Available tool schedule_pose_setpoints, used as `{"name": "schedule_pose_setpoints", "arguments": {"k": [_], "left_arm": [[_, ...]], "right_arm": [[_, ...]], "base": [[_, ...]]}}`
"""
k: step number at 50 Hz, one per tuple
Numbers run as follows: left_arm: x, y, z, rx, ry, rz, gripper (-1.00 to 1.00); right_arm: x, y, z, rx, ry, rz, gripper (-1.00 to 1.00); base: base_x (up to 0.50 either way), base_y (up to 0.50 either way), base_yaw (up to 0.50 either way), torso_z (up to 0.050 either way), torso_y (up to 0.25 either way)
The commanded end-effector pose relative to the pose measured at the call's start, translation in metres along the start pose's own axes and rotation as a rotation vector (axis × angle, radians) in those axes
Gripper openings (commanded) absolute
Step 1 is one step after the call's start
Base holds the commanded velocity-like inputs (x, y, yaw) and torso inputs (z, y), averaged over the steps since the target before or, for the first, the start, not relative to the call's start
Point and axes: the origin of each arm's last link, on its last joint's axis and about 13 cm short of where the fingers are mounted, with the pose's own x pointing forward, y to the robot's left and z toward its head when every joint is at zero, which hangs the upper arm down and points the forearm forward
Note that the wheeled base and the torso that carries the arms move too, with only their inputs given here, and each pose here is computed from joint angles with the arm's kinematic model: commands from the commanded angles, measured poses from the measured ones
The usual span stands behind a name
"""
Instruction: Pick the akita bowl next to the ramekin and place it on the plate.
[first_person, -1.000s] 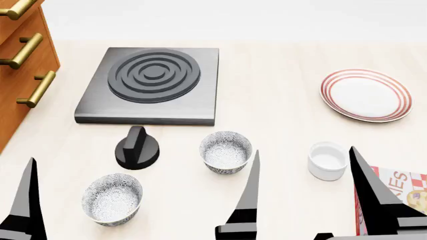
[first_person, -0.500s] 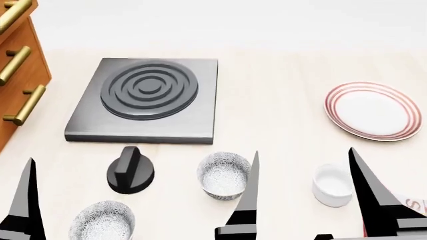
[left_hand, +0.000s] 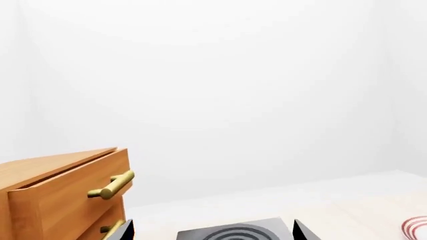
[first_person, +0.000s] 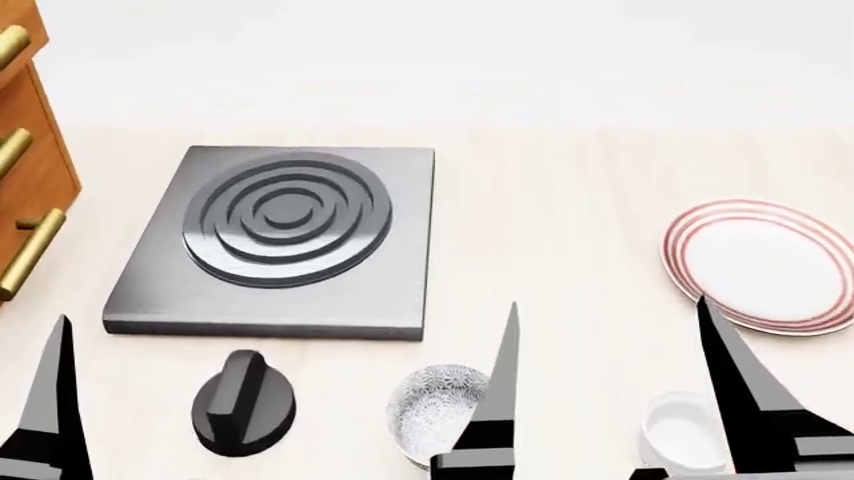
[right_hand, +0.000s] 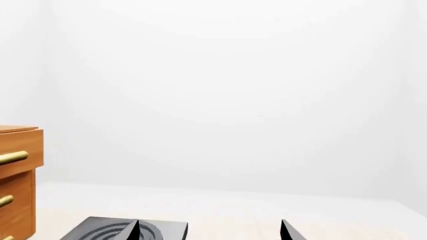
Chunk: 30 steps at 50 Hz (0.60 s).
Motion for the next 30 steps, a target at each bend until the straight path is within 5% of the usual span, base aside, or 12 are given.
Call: {"name": "schedule_pose_setpoints", "arguments": {"k": [1, 30], "left_arm": [[0.0001, 0.0001, 0.0004, 0.0, 0.0, 0.001, 1.0], [-0.0006, -0.0006, -0.0002, -0.004, 0.002, 0.0, 1.0]], "right_arm": [[-0.0001, 0.0004, 0.002, 0.0, -0.005, 0.003, 1.0], [0.0002, -0.001, 0.001, 0.003, -0.004, -0.003, 1.0]], "base": [[0.23, 0.0, 0.0, 0.0, 0.0], [0.23, 0.0, 0.0, 0.0, 0.001]]}}
